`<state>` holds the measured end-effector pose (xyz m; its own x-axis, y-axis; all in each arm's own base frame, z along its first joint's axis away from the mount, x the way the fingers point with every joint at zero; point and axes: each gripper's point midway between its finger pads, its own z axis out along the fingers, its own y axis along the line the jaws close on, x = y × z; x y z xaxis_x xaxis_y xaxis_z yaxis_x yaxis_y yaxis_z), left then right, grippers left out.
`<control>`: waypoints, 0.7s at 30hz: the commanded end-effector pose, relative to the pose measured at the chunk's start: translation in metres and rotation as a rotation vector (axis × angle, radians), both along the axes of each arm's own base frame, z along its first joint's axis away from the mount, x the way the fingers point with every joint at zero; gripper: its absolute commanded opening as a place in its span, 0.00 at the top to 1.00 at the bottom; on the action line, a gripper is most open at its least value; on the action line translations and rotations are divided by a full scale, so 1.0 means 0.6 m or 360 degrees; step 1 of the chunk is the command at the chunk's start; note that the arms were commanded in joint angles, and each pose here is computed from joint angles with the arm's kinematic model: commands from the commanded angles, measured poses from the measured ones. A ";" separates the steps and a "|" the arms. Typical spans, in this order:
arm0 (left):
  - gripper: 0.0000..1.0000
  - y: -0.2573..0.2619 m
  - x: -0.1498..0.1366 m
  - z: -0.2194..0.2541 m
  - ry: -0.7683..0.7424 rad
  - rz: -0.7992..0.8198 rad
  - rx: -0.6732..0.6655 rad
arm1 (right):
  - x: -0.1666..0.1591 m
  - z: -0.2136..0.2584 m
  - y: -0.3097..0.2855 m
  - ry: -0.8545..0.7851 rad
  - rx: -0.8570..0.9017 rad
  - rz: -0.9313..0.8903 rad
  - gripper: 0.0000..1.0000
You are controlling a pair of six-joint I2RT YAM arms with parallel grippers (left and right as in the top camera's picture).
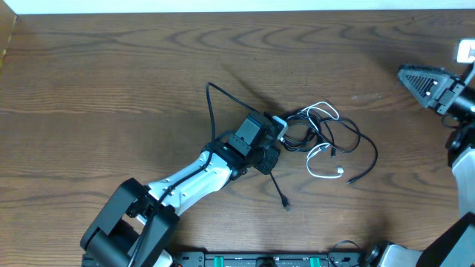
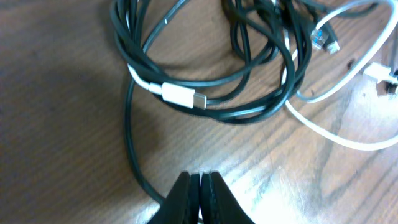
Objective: Untangle cables
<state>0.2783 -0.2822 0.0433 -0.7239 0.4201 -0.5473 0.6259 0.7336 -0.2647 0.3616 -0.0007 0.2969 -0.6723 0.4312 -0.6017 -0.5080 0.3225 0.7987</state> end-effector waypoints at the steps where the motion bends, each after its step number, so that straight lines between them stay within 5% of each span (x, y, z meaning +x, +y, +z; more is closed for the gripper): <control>1: 0.92 0.006 0.000 -0.011 0.0017 0.0023 0.0028 | 0.031 -0.046 0.004 -0.0026 -0.0071 -0.0079 0.36; 7: 0.92 0.006 0.000 -0.011 0.0017 0.0023 0.0028 | 0.068 -0.179 0.032 0.0377 -0.0210 -0.0273 0.22; 14: 0.92 0.006 0.000 -0.011 0.0016 0.0023 0.0028 | 0.034 -0.245 0.139 0.0913 -0.0157 -0.0135 0.13; 17: 0.92 0.006 0.000 -0.011 0.0016 0.0023 0.0028 | 0.023 -0.297 0.145 0.1355 -0.0149 -0.0361 0.06; 21: 0.92 0.006 0.000 -0.011 0.0020 0.0026 0.0027 | 0.035 -0.337 0.142 0.1503 -0.0269 -0.0671 0.01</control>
